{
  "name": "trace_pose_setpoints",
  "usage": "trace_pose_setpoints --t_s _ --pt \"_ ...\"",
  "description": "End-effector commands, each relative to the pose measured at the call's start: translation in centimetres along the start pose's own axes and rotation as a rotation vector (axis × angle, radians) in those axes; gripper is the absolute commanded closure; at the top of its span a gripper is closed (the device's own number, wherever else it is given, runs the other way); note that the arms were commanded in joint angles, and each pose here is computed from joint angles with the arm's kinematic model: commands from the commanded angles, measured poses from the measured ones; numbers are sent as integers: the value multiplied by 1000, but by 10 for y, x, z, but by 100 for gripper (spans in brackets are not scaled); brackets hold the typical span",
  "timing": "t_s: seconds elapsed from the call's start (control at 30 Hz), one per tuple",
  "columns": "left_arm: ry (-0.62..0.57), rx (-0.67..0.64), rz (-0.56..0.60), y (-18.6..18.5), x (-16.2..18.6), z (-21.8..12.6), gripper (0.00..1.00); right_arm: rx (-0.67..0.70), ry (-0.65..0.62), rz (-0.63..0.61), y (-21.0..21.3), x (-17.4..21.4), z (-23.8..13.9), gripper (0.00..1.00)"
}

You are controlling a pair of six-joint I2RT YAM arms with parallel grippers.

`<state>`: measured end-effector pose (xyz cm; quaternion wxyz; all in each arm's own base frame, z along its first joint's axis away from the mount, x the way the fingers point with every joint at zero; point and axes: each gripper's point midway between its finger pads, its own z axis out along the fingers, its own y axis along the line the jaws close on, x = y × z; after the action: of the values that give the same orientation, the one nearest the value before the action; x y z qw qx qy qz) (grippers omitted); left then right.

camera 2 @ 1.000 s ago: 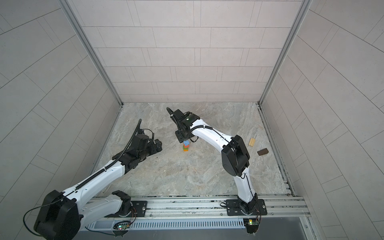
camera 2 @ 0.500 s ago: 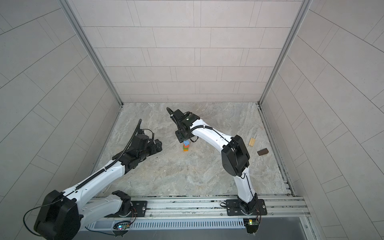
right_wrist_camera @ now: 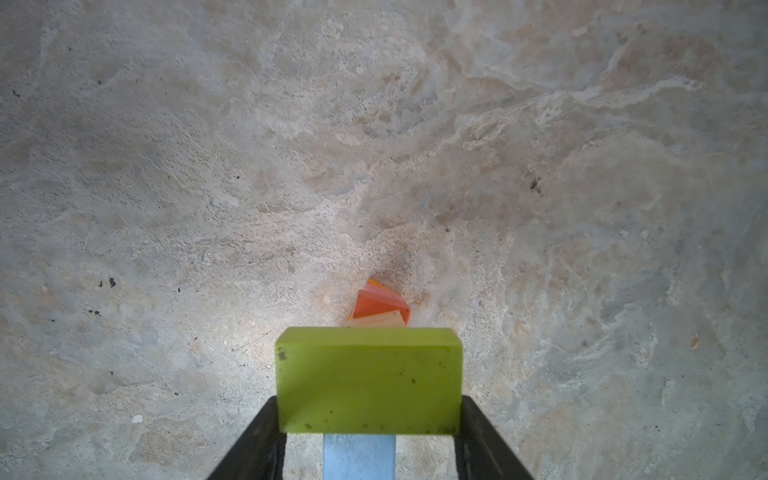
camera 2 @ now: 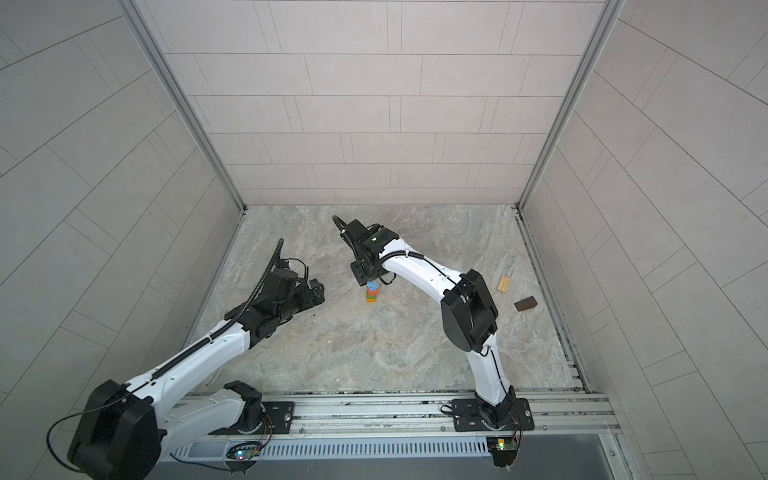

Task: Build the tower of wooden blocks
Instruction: 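Lower the lime green block onto the light blue block with the right gripper, then open the right gripper and lift it off the lime green block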

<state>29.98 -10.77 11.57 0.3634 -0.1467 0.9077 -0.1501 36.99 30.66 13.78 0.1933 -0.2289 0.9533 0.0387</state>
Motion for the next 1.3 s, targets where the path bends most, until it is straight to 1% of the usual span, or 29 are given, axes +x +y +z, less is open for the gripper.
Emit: trace_pose_setpoints --t_s 0.0,0.23,0.37,0.43,0.6,0.83,1.03,1.1,1.13,1.27 --pt "-5 -7 4 3 0 1 4 30 39 -14 -3 10 9 44" --pt "-5 -8 5 3 0 1 4 36 36 -18 -4 10 7 33" --pt "-4 -9 4 3 0 2 4 34 32 -26 -4 9 4 22" --pt "-3 -3 4 2 -1 1 4 36 30 -26 -4 10 4 19" --pt "-4 -3 5 1 -2 0 4 37 6 -26 -5 7 -2 15" --pt "-17 -7 3 -3 -12 -10 3 39 -48 -26 -9 0 -22 9" --pt "-7 -21 38 -13 -29 -27 2 8 -97 -29 -8 -4 -48 5" --pt "-5 -9 56 -20 -37 -34 2 -9 -111 -39 -7 -1 -58 1" --pt "-1 -13 67 -23 -39 -37 2 -8 -121 -44 -8 0 -63 0" --pt "-3 -37 124 -36 -55 -46 2 61 -166 -21 -33 10 -83 1"
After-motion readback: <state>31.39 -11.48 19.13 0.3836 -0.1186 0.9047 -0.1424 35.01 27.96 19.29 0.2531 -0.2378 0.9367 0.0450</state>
